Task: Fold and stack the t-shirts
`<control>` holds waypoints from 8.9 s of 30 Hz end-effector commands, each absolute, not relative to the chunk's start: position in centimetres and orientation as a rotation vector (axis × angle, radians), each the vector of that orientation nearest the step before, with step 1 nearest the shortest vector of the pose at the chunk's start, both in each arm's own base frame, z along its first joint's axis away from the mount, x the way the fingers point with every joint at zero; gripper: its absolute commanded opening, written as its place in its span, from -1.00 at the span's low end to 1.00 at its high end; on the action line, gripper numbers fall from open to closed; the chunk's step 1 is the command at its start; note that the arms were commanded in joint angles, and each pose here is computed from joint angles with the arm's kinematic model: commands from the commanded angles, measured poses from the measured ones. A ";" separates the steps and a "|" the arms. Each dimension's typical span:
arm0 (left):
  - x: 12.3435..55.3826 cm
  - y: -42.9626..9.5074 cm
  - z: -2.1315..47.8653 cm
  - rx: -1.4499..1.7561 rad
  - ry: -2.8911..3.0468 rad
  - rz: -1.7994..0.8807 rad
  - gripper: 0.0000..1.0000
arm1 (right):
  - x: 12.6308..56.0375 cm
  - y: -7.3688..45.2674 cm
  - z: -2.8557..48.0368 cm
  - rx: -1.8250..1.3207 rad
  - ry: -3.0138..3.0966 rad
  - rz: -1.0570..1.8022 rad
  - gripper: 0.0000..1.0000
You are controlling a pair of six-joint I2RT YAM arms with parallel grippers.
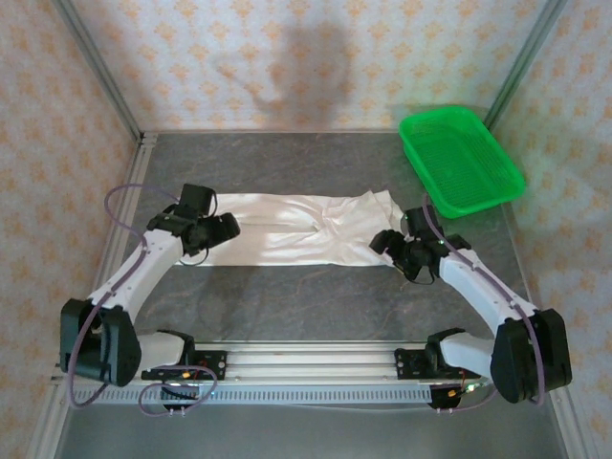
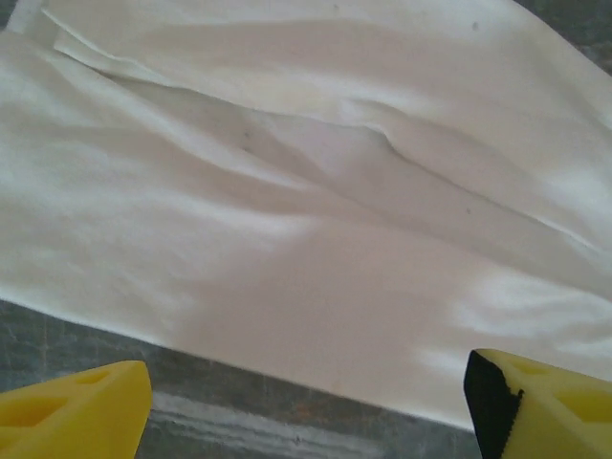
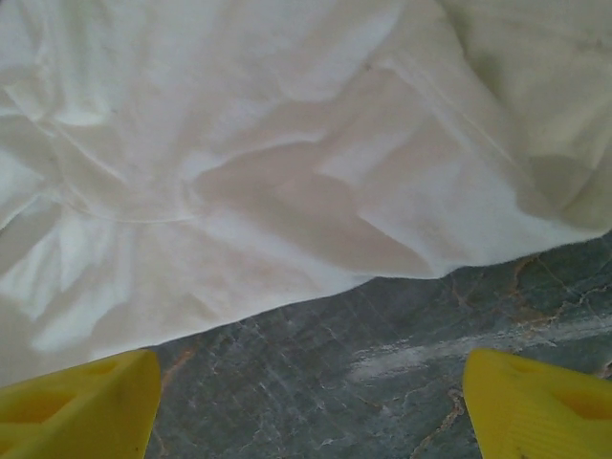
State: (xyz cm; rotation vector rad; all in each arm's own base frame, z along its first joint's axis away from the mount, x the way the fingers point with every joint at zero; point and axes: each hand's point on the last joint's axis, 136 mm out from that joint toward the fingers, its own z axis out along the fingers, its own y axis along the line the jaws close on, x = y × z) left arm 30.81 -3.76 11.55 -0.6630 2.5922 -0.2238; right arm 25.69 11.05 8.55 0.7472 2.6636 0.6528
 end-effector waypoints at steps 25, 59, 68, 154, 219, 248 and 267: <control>33.2 4.9 1.2 -0.967 2.948 0.270 -0.27 | 40.9 11.1 2.1 1.006 2.659 0.112 0.10; 22.4 -17.2 7.3 -0.691 2.986 -0.314 0.00 | 56.3 14.7 14.2 0.610 2.487 0.503 0.68; 26.4 -16.5 6.9 -0.301 3.024 0.028 0.03 | 45.3 13.2 17.9 0.506 2.498 0.595 0.75; 13.9 -22.7 1.6 -0.396 3.092 -0.448 -0.01 | 9.6 15.2 2.5 0.508 3.234 0.712 0.21; 9.7 -21.8 8.1 -0.434 2.946 -0.521 -1.00 | 6.9 17.2 10.0 0.408 3.232 1.047 -1.00; 21.0 -21.9 19.2 -0.440 2.768 -0.688 -1.00 | 21.4 18.2 19.1 0.164 2.997 0.684 -1.00; 32.3 -20.9 18.4 -0.370 2.779 -0.579 -1.00 | 32.1 15.7 18.4 0.182 2.967 0.514 -1.00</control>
